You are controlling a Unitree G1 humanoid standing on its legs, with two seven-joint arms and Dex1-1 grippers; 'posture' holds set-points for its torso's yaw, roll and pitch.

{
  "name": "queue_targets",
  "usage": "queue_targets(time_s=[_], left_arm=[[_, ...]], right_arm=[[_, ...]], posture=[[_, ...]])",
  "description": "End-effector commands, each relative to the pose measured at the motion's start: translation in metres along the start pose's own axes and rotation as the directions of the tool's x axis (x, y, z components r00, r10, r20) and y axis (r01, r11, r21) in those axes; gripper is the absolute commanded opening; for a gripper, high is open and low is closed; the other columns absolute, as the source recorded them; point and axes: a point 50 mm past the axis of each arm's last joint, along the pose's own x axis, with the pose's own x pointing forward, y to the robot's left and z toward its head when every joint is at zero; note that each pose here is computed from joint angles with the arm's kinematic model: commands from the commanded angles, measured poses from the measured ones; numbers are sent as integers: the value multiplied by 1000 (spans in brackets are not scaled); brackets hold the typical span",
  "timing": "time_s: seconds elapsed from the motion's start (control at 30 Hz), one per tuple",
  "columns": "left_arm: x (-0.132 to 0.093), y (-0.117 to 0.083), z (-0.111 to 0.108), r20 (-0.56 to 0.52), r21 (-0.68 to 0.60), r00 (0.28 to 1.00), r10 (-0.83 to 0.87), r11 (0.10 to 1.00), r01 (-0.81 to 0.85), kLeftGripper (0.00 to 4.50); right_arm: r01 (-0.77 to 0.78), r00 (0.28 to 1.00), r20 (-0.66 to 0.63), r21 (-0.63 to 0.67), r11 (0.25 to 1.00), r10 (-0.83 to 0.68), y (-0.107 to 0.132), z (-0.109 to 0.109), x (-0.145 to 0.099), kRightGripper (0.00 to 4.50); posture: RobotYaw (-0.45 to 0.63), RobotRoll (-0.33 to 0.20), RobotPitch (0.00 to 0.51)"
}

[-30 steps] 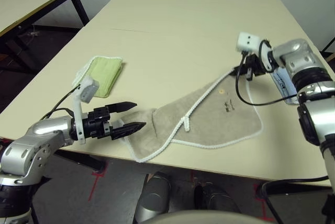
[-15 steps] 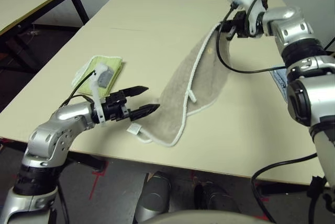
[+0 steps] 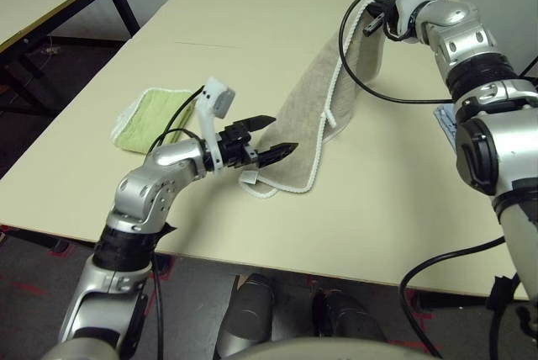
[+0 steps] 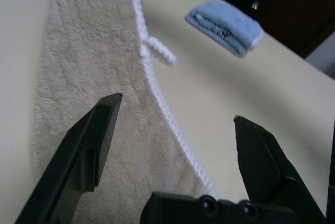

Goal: Fold the towel and set it aside.

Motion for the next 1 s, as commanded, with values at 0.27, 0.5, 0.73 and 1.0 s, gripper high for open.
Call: queue_targets(time_s=[0.27, 0.5, 0.73, 1.0], left_arm=[[37, -9, -18, -286, -94, 947, -143, 988, 121, 4500], [42, -13, -25, -407, -71, 900, -153, 988, 135, 4500], [34, -15, -29, -485, -81, 855, -185, 983, 167, 4500], [39, -14, -35, -497, -81, 854, -154, 988, 131, 4500]], right_arm=[[55, 998, -19, -30, 998, -56, -1, 0, 1, 52], [79, 997, -4, -33, 996, -79, 1, 8, 4, 52], [85, 995, 53, -12, 996, -84, -2, 27, 5, 52], [46, 995, 90, -26, 999, -44, -8, 40, 2, 52]], posture=[[278, 0, 107], [260, 0, 105], [235, 0, 98], [226, 0, 92]])
